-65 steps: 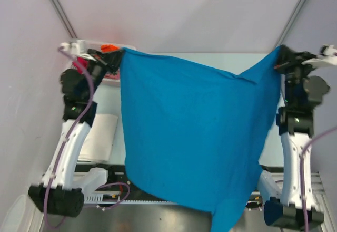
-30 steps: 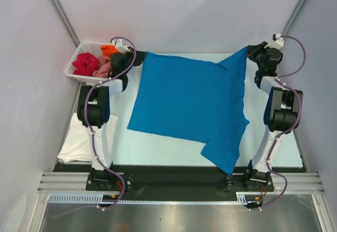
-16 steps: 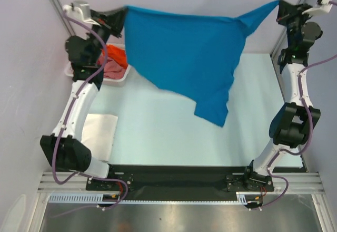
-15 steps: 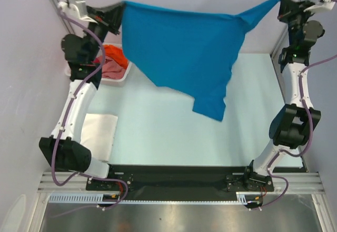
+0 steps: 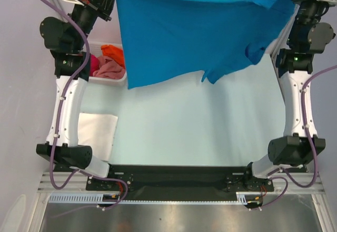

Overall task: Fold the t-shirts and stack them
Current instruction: Flatten the tshirt out

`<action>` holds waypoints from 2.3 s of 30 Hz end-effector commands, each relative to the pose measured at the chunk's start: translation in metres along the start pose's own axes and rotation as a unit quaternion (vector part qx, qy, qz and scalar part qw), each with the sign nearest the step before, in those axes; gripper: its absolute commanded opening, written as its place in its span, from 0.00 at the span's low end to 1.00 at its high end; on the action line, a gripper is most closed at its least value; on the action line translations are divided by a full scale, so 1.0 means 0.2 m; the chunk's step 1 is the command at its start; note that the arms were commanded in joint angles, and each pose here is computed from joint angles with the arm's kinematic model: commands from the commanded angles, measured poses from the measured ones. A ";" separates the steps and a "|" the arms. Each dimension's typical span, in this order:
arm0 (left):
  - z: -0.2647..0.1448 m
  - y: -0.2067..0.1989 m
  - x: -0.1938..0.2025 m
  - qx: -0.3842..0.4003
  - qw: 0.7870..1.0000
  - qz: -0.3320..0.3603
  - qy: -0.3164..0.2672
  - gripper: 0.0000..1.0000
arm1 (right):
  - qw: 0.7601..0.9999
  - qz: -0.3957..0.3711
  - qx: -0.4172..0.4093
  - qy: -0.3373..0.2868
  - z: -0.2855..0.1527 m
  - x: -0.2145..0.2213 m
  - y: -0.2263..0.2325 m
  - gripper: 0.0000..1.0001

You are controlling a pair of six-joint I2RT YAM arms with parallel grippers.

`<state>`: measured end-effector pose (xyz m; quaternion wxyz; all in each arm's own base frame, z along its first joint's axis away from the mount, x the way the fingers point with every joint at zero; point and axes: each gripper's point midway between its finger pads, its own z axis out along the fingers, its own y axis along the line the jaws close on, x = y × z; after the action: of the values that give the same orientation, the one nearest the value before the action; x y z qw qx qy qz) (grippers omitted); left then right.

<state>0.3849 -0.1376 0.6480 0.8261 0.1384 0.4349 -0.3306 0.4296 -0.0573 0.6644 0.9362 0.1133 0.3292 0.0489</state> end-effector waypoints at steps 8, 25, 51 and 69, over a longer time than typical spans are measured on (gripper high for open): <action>-0.14 -0.33 -0.60 0.032 0.994 0.056 -0.085 0.00 | 0.983 -0.108 0.053 -0.138 -0.08 -0.93 0.13 0.00; -0.41 -0.63 -0.92 0.056 0.986 0.063 -0.147 0.00 | 0.973 -0.064 -0.024 -0.220 -0.46 -1.54 0.32 0.00; -0.57 -0.68 -0.94 0.035 0.983 0.073 -0.163 0.00 | 0.979 -0.040 -0.048 -0.195 -0.62 -1.54 0.34 0.00; -0.84 -0.88 -1.11 0.041 0.975 0.093 -0.200 0.00 | 0.971 -0.016 -0.071 -0.230 -0.98 -1.84 0.37 0.00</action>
<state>0.0099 -0.0857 0.7511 0.9241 0.1668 0.1773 -0.2946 -0.0550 -0.0106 0.7626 0.9981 0.0454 0.0302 0.0282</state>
